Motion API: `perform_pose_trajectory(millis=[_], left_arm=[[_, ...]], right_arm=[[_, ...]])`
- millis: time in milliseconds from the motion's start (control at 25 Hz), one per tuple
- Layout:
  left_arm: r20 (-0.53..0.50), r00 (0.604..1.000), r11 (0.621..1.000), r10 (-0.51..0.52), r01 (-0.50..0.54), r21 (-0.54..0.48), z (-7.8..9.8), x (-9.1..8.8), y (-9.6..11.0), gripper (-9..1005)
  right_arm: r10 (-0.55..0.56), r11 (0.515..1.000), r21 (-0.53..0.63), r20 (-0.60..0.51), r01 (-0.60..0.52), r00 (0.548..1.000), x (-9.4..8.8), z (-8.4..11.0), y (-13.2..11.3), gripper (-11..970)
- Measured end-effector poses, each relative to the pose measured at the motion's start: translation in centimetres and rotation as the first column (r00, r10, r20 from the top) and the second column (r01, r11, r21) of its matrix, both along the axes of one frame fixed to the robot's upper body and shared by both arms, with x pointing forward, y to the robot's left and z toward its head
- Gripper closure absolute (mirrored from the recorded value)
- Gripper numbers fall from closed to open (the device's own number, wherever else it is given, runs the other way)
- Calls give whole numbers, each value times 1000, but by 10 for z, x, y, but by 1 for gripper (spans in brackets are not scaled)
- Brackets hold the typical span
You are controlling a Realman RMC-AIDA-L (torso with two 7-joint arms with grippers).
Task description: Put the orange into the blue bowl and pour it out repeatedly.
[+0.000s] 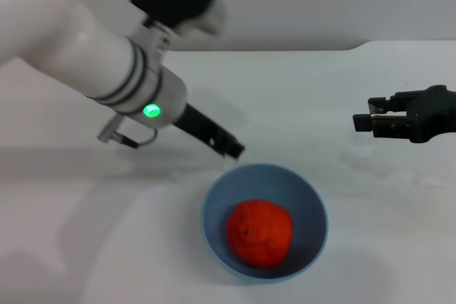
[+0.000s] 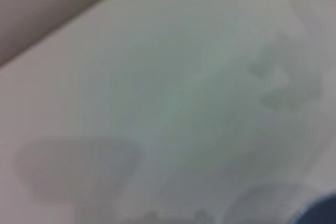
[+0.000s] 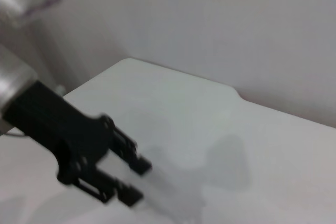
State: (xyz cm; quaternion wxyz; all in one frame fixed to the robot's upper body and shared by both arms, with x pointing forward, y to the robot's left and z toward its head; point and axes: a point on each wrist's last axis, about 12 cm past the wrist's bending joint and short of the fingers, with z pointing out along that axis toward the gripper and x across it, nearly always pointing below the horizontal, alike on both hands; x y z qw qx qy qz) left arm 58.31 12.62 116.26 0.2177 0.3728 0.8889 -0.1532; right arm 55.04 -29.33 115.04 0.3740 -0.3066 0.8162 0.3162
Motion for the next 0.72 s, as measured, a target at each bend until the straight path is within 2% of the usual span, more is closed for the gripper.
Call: perform_pose_trajectory(millis=[120,160,200,240,280,320,360,400,440,520,560,600,640,720], left_arm=[[42,996,990,72,-66,-128,12,3,19,614],[53,994,975,93,-80,-206,16,4,28,580],[61,992,955,114,-92,-281,19,4,39,547],[68,987,900,142,-100,-425,23,3,58,488],[67,987,886,147,-101,-452,24,3,61,430],[53,978,779,199,-125,-614,24,1,86,371],[46,976,739,213,-130,-661,24,0,94,312],[23,966,630,259,-151,-761,19,-4,118,299],[20,963,590,269,-148,-794,18,-6,126,285],[14,951,471,308,-140,-871,13,-14,150,258],[14,940,387,340,-126,-913,9,-22,167,245],[22,928,322,373,-107,-941,5,-30,181,231],[33,912,267,409,-85,-960,1,-39,194,218],[71,873,192,483,-26,-981,-4,-55,216,218]], right_arm=[[-33,999,2,-1,33,999,2,-4,-3,460],[-44,999,4,-3,44,999,2,-6,-3,460],[-56,998,8,-8,56,998,3,-8,-4,460],[-73,997,15,-12,73,997,4,-11,-5,460],[-84,996,24,-17,85,996,5,-14,-5,460],[-106,993,48,-21,107,994,6,-17,-5,460],[-145,985,94,-24,147,989,8,-20,-7,460],[-145,985,94,-24,147,989,8,-20,-7,460],[-178,975,132,-28,180,984,8,-21,-11,460],[-253,943,214,-35,254,967,9,-25,-20,460],[-297,915,272,-46,298,954,8,-27,-27,460],[-338,883,326,-55,337,939,8,-29,-33,460],[-390,831,398,-79,388,917,6,-33,-41,460],[-502,678,548,-143,490,853,-1,-43,-60,460]])
